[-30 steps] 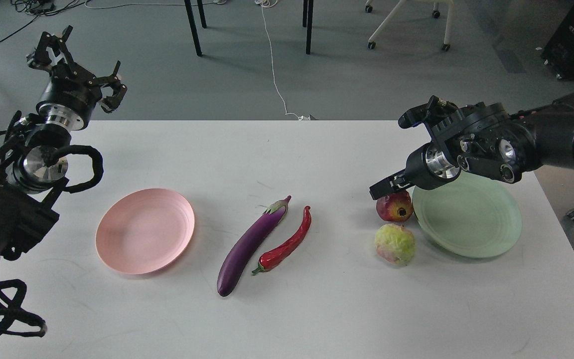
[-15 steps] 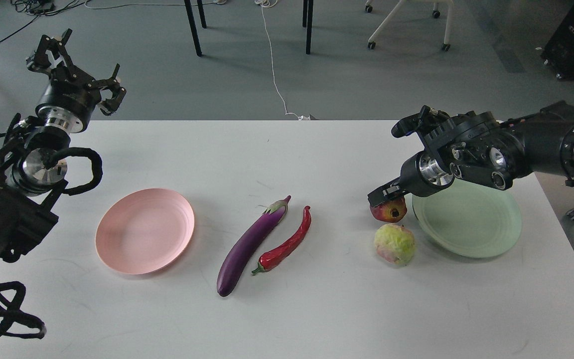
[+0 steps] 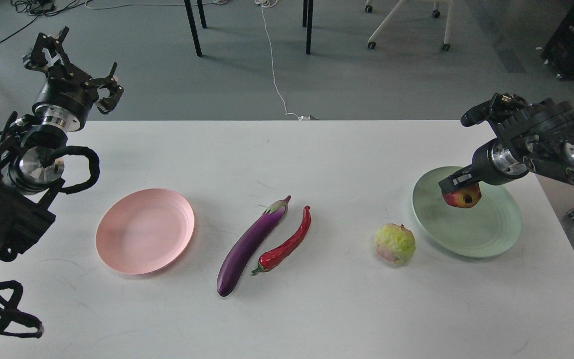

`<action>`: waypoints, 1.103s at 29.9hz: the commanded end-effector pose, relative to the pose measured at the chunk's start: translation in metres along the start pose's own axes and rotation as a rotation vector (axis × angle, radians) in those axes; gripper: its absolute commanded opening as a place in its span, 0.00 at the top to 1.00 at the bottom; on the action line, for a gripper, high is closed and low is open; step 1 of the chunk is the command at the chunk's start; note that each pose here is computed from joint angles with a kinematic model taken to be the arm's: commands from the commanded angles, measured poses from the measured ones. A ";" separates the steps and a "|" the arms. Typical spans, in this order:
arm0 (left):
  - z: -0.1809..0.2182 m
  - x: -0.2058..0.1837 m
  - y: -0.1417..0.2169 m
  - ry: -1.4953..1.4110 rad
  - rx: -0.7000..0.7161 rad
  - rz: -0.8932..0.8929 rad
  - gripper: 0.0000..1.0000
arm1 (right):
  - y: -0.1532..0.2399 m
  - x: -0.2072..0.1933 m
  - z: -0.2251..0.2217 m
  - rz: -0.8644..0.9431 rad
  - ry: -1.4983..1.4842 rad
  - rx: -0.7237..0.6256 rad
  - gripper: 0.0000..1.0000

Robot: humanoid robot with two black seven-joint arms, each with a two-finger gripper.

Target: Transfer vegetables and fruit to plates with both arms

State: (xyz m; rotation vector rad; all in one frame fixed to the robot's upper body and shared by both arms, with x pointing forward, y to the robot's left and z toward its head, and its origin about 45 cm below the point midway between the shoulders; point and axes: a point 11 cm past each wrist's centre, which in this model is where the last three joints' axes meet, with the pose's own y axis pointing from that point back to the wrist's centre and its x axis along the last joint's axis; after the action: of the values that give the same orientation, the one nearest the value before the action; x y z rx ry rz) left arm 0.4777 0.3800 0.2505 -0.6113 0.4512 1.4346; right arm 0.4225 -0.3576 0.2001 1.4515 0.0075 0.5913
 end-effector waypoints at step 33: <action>0.003 0.005 0.002 -0.003 -0.006 0.009 0.02 | 0.018 -0.008 -0.120 -0.040 0.054 0.347 0.05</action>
State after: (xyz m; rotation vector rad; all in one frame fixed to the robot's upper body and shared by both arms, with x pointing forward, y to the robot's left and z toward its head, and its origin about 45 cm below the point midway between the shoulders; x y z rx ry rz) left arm 0.4758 0.3865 0.2509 -0.6077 0.4437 1.4448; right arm 0.3682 -0.2558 0.1985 1.7544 0.1693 0.6128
